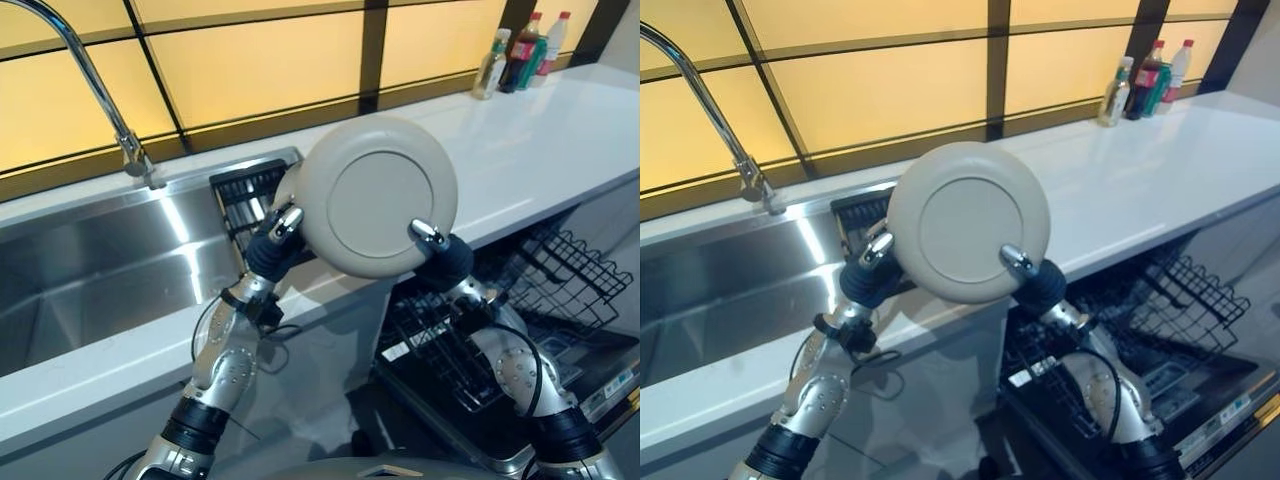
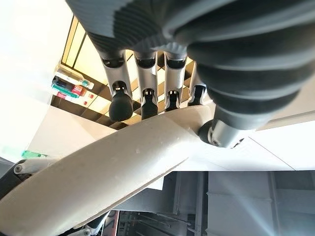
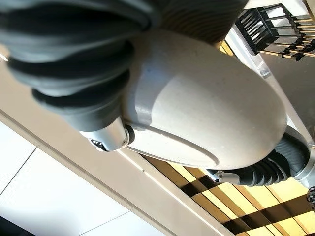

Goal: Pick up plates and place into dishwasher.

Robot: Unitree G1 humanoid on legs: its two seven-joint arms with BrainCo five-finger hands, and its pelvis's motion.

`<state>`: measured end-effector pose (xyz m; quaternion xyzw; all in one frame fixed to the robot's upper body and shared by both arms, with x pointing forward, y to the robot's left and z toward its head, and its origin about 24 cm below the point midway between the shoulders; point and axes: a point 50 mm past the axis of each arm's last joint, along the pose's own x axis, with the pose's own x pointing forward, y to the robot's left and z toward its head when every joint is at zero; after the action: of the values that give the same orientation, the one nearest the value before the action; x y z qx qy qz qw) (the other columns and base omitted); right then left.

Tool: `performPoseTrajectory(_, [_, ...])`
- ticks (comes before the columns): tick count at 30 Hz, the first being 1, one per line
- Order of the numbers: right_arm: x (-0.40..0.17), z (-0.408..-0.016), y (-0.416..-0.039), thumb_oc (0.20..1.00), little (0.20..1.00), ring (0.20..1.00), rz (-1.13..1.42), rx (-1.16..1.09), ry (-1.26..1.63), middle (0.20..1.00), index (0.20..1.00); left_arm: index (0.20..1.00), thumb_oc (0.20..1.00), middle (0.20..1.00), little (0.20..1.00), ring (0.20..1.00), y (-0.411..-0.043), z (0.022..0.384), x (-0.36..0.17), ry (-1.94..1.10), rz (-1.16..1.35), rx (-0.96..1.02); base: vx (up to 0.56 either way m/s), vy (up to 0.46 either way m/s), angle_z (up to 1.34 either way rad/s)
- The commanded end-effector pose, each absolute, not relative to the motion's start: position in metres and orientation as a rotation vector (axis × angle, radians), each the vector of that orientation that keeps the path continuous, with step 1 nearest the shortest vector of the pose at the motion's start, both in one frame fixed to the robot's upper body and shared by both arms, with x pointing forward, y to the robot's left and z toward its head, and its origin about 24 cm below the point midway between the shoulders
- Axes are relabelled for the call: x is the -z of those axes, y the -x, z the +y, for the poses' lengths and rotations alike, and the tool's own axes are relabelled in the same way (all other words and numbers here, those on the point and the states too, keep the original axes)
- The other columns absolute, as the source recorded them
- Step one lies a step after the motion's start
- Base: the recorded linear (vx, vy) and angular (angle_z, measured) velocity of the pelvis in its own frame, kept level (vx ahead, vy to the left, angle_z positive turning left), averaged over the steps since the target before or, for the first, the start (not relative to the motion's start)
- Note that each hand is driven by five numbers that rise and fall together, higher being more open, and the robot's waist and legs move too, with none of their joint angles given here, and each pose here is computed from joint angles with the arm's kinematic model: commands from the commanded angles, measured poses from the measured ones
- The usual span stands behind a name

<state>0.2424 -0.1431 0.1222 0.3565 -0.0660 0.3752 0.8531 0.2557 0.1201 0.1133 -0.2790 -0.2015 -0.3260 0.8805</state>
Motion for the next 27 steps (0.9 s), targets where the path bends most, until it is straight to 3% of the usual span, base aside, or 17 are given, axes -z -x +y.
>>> performPoseTrajectory(1, [-0.147, -0.132, -0.238, 0.200, 0.200, 0.200, -0.248, -0.899, -0.727, 0.200, 0.200, 0.200, 0.200, 0.200, 0.200, 0.200, -0.263, 0.119, -0.110, 0.435, -0.406, 0.685, 0.00, 0.000, 0.00])
performPoseTrajectory(10, [-0.146, -0.138, -0.239, 0.200, 0.200, 0.200, -0.277, -0.850, -0.727, 0.200, 0.200, 0.200, 0.200, 0.200, 0.200, 0.200, -0.262, 0.118, -0.103, 0.454, -0.369, 0.676, 0.00, 0.000, 0.00])
performPoseTrajectory(11, [-0.146, -0.140, -0.238, 0.200, 0.200, 0.200, -0.278, -0.833, -0.741, 0.200, 0.200, 0.912, 0.912, 0.912, 0.912, 0.912, -0.261, 0.118, -0.101, 0.460, -0.359, 0.670, 0.00, 0.000, 0.00])
performPoseTrajectory(12, [-0.145, -0.141, -0.238, 0.200, 0.200, 0.200, -0.281, -0.811, -0.749, 0.200, 0.200, 1.000, 1.000, 1.000, 1.000, 1.000, -0.261, 0.117, -0.100, 0.468, -0.354, 0.669, 0.00, 0.000, 0.00])
performPoseTrajectory(18, [-0.138, -0.169, -0.241, 0.200, 0.200, 0.200, -0.359, -0.536, -0.674, 0.200, 0.200, 1.000, 1.000, 1.000, 1.000, 1.000, -0.258, 0.116, -0.098, 0.541, -0.343, 0.653, 0.00, 0.000, -0.02])
performPoseTrajectory(21, [-0.133, -0.191, -0.244, 0.200, 0.200, 0.200, -0.390, -0.300, -0.502, 0.200, 0.200, 1.000, 1.000, 1.000, 1.000, 1.000, -0.255, 0.119, -0.097, 0.597, -0.343, 0.604, -0.04, -0.003, -0.12])
performPoseTrajectory(27, [-0.119, -0.198, -0.251, 0.200, 0.200, 0.200, -0.343, -0.207, -0.584, 0.200, 0.200, 1.000, 1.000, 1.000, 1.000, 1.000, -0.253, 0.125, -0.101, 0.659, -0.355, 0.549, -0.07, 0.041, -0.75])
